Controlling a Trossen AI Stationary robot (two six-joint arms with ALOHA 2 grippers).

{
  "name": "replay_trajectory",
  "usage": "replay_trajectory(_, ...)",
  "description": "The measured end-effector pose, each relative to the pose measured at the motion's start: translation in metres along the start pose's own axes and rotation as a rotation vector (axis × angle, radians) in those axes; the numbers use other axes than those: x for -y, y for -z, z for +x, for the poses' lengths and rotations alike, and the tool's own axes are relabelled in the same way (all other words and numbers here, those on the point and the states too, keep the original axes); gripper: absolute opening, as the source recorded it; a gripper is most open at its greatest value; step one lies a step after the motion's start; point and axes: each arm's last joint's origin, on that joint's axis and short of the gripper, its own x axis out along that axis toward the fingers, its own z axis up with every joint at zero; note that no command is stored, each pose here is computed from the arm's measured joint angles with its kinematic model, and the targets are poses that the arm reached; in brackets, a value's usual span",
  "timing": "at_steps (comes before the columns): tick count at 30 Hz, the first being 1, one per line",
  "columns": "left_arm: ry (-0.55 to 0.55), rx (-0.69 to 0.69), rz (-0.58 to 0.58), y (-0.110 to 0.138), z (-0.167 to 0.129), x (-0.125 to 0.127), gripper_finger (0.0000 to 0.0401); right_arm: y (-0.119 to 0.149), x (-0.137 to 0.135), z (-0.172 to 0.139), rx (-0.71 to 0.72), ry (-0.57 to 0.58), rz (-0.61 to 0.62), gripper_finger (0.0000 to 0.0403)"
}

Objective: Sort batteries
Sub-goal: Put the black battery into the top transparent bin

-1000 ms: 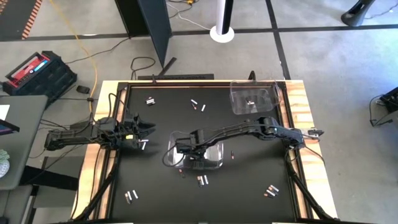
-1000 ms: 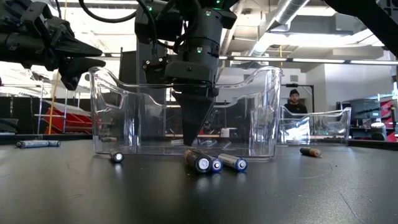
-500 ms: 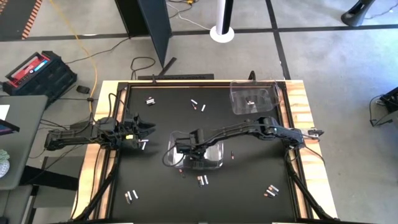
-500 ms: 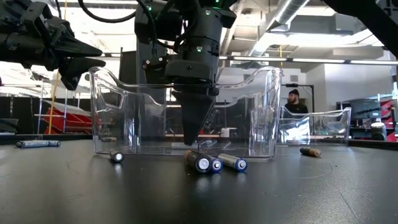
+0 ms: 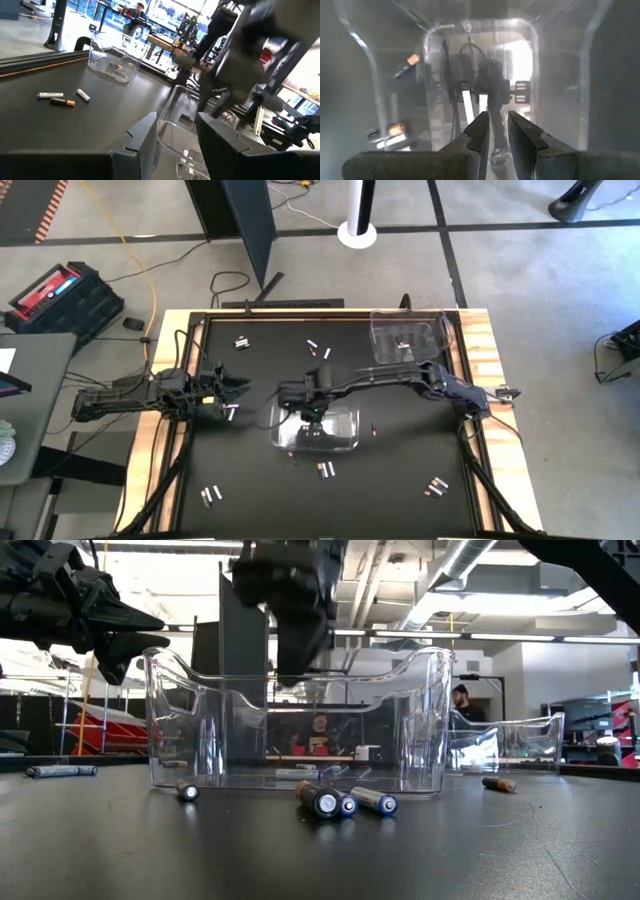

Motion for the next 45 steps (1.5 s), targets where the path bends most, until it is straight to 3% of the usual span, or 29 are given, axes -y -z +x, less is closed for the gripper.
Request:
replay_trajectory(4,0.000,0.000,-0.002,0.000,0.000,0.000,0.0132,0.004,0.002,-0.034,0.062,0.008,0.001,0.0088)
replay_trajectory(11,0.000,0.000,-0.005,0.000,0.000,0.000,0.0132,0.025,0.010,-0.098,0.163,0.157,0.011,0.0088)
replay_trajectory(21,0.000,0.000,-0.015,0.000,0.000,0.000,0.0132,0.096,0.026,-0.148,0.215,0.275,0.156,0.0088)
replay_trajectory(30,0.000,0.000,-0.016,0.000,0.000,0.000,0.0132,0.173,0.029,-0.137,0.272,0.232,0.369,0.0088)
replay_trajectory(35,-0.001,0.000,-0.016,0.000,0.000,0.000,0.0132,0.208,0.034,-0.117,0.249,0.281,0.526,0.0088)
replay_trajectory(45,-0.005,0.002,-0.016,0.000,0.000,0.000,0.0132,0.240,0.025,-0.085,0.214,0.301,0.694,0.0089)
